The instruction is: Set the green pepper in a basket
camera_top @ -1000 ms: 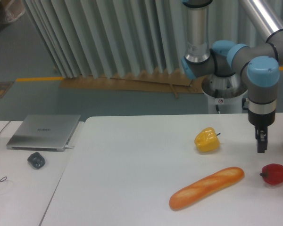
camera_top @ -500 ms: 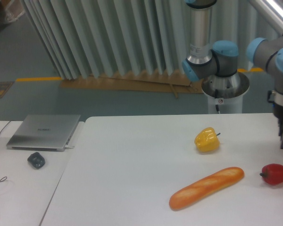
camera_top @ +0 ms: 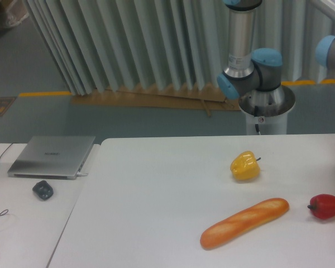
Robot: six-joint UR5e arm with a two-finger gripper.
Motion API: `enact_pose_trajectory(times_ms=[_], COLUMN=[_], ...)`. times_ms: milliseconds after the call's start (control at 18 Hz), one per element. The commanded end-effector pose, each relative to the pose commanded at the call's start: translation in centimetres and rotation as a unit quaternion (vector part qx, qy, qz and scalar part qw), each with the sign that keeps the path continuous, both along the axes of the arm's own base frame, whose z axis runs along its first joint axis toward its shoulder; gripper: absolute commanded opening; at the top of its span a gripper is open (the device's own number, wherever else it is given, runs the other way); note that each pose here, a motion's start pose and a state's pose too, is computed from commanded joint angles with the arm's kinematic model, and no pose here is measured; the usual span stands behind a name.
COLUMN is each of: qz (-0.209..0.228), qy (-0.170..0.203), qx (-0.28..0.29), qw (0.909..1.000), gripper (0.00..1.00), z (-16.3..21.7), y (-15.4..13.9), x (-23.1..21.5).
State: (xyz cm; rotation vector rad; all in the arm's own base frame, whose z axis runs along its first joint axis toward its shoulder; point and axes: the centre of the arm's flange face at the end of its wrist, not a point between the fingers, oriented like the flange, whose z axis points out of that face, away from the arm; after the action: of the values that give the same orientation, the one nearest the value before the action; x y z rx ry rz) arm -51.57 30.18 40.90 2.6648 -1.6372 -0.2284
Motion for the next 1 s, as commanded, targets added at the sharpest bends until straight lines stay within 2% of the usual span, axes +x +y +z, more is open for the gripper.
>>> enact_pose_trajectory(times_ms=[389, 611, 1000], qz=[0.012, -0.003, -0.003], qy=[0.003, 0.005, -0.021], qx=[-0.003, -0.007, -0.014], qw=[0.9999, 1.0000, 0.9997], gripper=[0.60, 0.60, 0.61], z=[-0.4, -2.2, -6.2], y=[-4.0, -5.2, -4.9], x=[-4.0, -6.3, -7.7])
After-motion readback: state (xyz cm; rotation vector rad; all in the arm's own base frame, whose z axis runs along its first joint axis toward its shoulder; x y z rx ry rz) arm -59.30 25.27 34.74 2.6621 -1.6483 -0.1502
